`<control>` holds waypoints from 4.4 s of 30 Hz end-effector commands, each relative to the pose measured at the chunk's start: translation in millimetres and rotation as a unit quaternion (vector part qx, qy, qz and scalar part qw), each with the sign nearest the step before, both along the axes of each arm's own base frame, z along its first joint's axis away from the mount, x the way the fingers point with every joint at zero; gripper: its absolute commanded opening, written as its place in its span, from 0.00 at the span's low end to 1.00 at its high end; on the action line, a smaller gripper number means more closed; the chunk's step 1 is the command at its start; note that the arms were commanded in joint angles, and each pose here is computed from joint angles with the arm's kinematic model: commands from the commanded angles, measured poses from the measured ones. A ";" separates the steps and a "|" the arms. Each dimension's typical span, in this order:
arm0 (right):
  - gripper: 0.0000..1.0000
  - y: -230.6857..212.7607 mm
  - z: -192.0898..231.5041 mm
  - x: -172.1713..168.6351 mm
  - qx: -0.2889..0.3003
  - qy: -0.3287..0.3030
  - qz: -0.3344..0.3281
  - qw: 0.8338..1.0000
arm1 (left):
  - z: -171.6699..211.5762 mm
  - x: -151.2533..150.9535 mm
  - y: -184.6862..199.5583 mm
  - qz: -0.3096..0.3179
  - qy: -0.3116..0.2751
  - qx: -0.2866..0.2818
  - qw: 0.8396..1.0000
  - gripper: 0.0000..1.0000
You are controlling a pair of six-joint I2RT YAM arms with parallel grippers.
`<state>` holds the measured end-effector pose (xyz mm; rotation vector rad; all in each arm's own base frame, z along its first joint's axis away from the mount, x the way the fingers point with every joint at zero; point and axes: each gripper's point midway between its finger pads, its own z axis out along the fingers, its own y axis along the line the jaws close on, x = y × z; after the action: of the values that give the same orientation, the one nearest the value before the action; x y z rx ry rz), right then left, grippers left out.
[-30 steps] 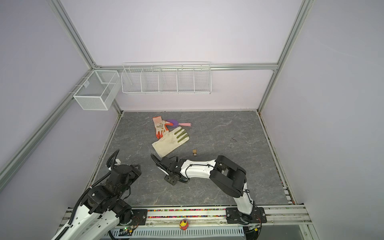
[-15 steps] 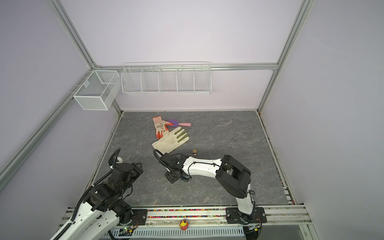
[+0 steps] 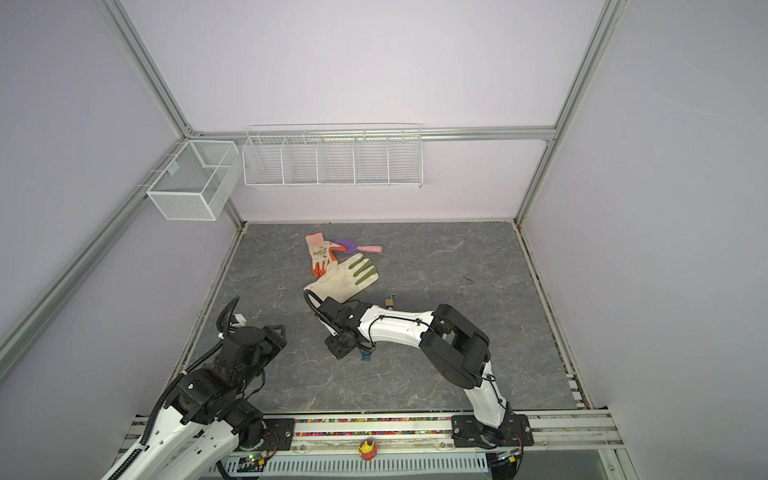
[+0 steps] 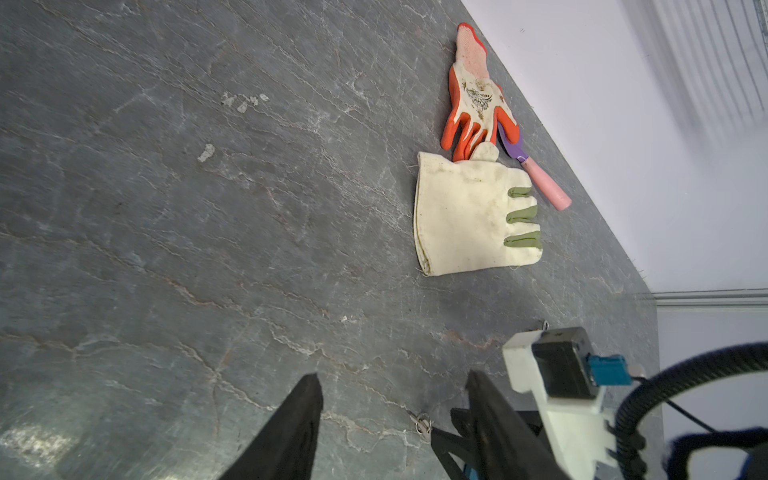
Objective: Unlock with the key
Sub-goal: 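Lower the open right gripper around the loose silver key's ring, then close the right gripper on the silver key ring, then lift the key with the right gripper while the left gripper reaches forward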
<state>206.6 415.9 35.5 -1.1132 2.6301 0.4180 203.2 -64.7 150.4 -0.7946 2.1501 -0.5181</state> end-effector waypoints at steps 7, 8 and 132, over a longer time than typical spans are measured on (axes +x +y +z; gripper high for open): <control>0.31 -0.9 -11.3 1.6 -0.014 0.008 0.010 1.000 | -4.7 0.3 -0.2 -0.002 0.009 0.005 1.000 0.56; 0.30 -1.1 -12.1 2.2 -0.015 0.007 0.010 1.000 | -4.9 0.2 -0.3 -0.002 0.010 0.004 1.000 0.56; 0.07 2.1 112.2 39.6 0.163 -0.076 -0.115 0.977 | -18.6 57.0 -130.7 -0.152 -0.006 -0.222 0.963 0.38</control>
<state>239.8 416.4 132.8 -0.7379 2.4252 0.6364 255.2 -189.3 116.6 -0.7048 2.2286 -1.1239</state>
